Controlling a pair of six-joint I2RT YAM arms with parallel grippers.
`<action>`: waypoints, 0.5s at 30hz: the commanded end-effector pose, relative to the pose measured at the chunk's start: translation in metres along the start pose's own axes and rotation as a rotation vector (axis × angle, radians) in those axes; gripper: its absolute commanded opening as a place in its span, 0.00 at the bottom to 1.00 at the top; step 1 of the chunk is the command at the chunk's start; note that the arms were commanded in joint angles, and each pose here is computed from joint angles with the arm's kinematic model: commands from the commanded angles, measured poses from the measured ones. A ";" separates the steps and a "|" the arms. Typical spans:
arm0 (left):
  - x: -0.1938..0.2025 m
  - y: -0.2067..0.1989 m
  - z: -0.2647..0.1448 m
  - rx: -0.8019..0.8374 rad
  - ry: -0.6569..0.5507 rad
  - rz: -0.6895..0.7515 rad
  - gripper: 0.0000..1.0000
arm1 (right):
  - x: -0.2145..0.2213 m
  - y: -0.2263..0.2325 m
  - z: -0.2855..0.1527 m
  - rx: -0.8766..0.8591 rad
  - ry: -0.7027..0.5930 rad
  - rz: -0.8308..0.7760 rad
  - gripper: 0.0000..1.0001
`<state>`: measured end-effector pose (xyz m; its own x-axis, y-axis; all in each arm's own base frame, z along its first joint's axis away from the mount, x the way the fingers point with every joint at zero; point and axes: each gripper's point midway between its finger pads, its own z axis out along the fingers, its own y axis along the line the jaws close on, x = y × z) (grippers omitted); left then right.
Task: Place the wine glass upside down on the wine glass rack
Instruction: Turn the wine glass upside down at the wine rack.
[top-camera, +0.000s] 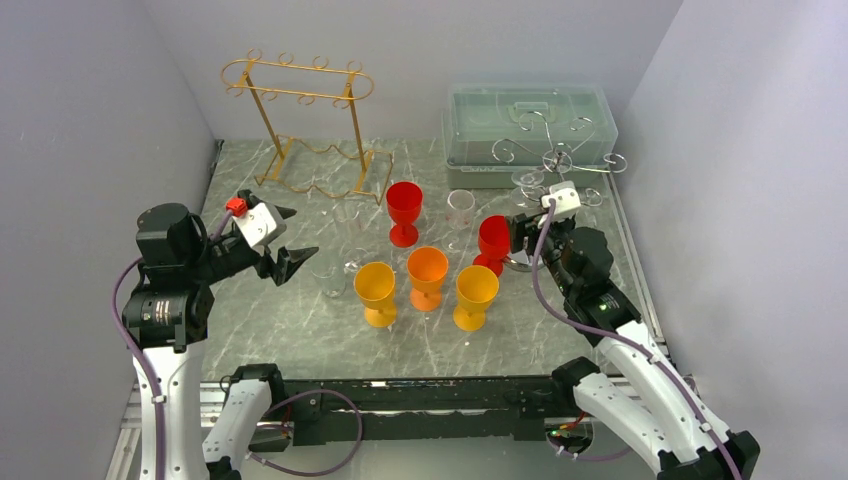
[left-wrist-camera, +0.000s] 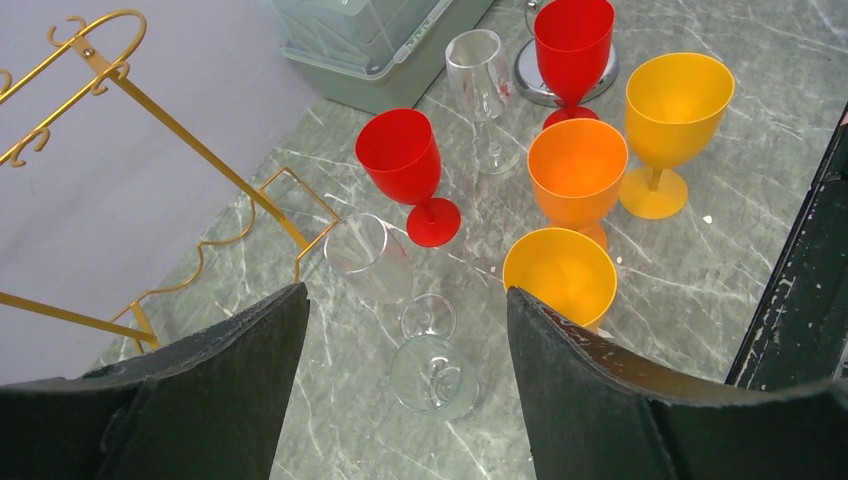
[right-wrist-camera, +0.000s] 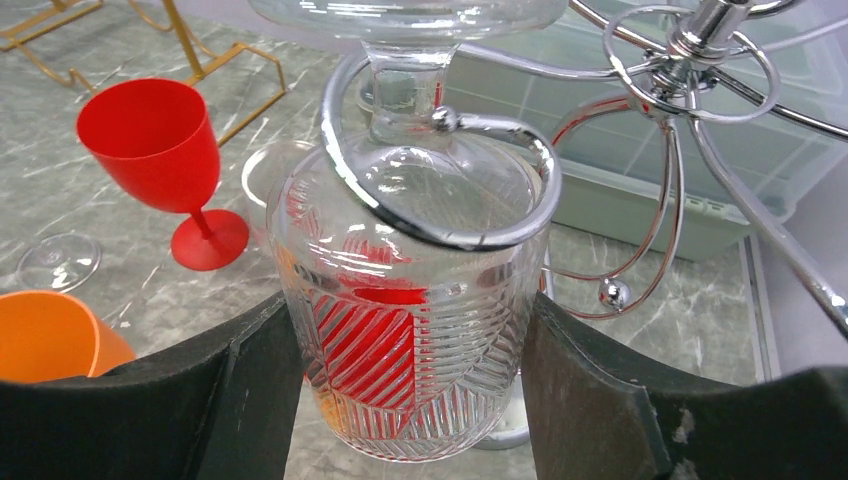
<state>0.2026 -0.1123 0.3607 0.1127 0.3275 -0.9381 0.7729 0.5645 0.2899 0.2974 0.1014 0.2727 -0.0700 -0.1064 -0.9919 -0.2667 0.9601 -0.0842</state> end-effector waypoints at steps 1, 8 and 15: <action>-0.006 0.001 -0.003 -0.006 -0.011 0.043 0.78 | -0.037 0.005 -0.007 -0.051 -0.161 -0.031 0.00; -0.005 0.002 -0.002 -0.008 -0.011 0.045 0.78 | -0.030 0.011 -0.012 -0.089 -0.149 -0.064 0.00; -0.003 0.001 -0.002 -0.011 -0.009 0.050 0.78 | -0.023 0.011 -0.018 -0.097 -0.151 -0.104 0.00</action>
<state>0.2029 -0.1120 0.3608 0.1196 0.3334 -0.9352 0.7709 0.5624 0.2991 0.2827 0.1062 0.2716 -0.0029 -0.1519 -0.9884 -0.3389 0.9301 -0.1419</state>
